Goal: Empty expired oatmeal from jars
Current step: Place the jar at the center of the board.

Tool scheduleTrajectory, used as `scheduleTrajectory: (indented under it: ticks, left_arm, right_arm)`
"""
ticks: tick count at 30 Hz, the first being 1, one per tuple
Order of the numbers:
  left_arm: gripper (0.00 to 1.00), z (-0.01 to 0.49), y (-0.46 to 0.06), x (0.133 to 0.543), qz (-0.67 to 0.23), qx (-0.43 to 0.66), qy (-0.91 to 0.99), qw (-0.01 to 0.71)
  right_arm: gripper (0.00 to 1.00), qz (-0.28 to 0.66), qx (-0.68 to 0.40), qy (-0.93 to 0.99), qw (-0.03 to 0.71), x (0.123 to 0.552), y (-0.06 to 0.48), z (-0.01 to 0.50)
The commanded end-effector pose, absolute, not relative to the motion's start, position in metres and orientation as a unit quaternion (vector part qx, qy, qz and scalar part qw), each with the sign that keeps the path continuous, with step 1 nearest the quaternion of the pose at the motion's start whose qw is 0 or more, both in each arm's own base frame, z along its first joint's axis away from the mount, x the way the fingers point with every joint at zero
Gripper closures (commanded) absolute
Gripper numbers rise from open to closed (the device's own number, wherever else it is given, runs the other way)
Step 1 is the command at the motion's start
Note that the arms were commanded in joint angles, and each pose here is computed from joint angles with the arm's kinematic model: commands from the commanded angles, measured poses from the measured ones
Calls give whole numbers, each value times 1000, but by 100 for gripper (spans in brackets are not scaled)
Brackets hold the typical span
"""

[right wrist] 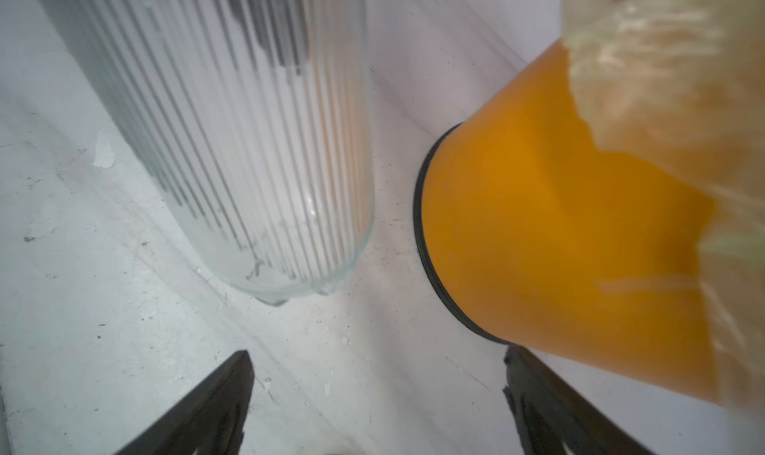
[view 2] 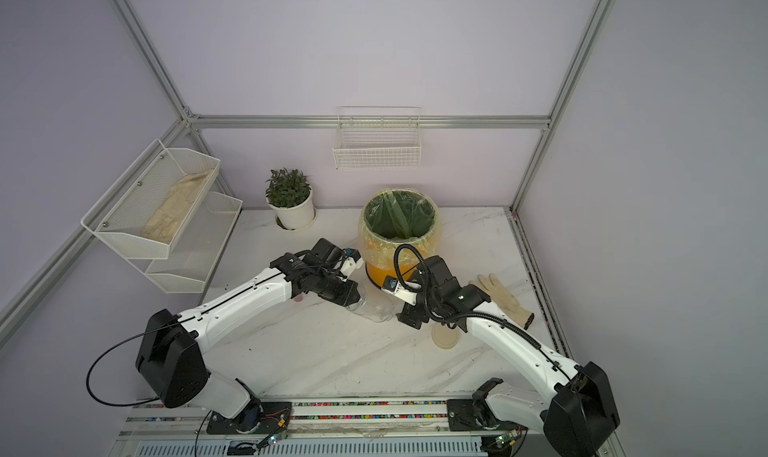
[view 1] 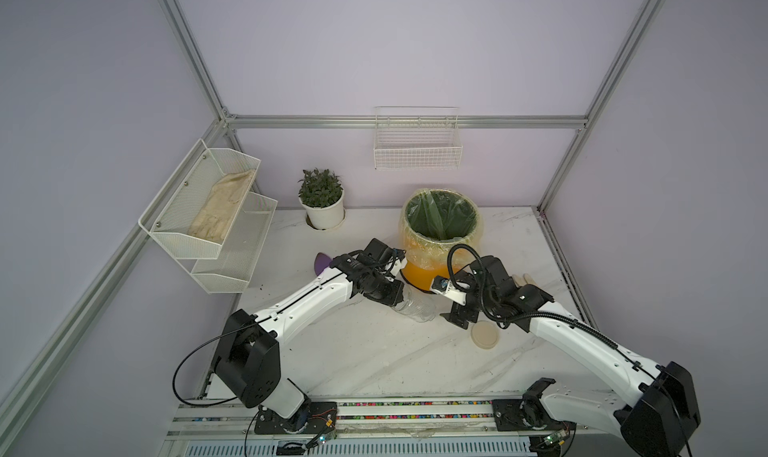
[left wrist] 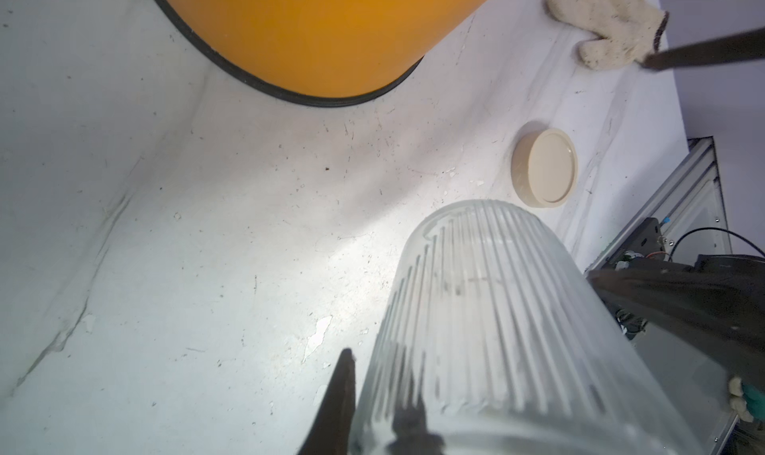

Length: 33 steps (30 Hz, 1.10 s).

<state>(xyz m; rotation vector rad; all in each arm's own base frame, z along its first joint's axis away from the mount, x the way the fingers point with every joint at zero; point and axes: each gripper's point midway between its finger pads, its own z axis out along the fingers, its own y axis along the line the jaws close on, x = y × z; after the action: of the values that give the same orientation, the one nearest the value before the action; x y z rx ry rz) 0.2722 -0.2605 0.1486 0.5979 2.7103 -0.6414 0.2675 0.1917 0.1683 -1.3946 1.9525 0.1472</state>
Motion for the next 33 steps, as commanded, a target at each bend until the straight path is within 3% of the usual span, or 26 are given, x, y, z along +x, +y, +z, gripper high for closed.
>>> scheduleTrajectory:
  ticks: [1, 8, 16, 29, 31, 33]
  left_arm:
    - [100, 167, -261, 279, -212, 217, 939, 163]
    - [100, 155, -253, 279, -144, 223, 955, 134]
    - [100, 134, -241, 284, -4, 244, 966, 89]
    - [100, 119, -241, 288, 93, 261, 957, 87]
    - [92, 121, -245, 287, 93, 264, 956, 89]
    - [72, 122, -248, 287, 100, 271, 953, 96]
  right_arm:
    - [3, 27, -494, 801, 336, 273, 162, 165]
    - [3, 32, -416, 851, 318, 287, 122, 165]
    - [3, 39, -336, 882, 327, 302, 97, 176]
    - [3, 59, -266, 907, 321, 315, 70, 173]
    - [3, 61, -263, 909, 318, 315, 68, 170]
    - [3, 62, -261, 910, 316, 314, 67, 168]
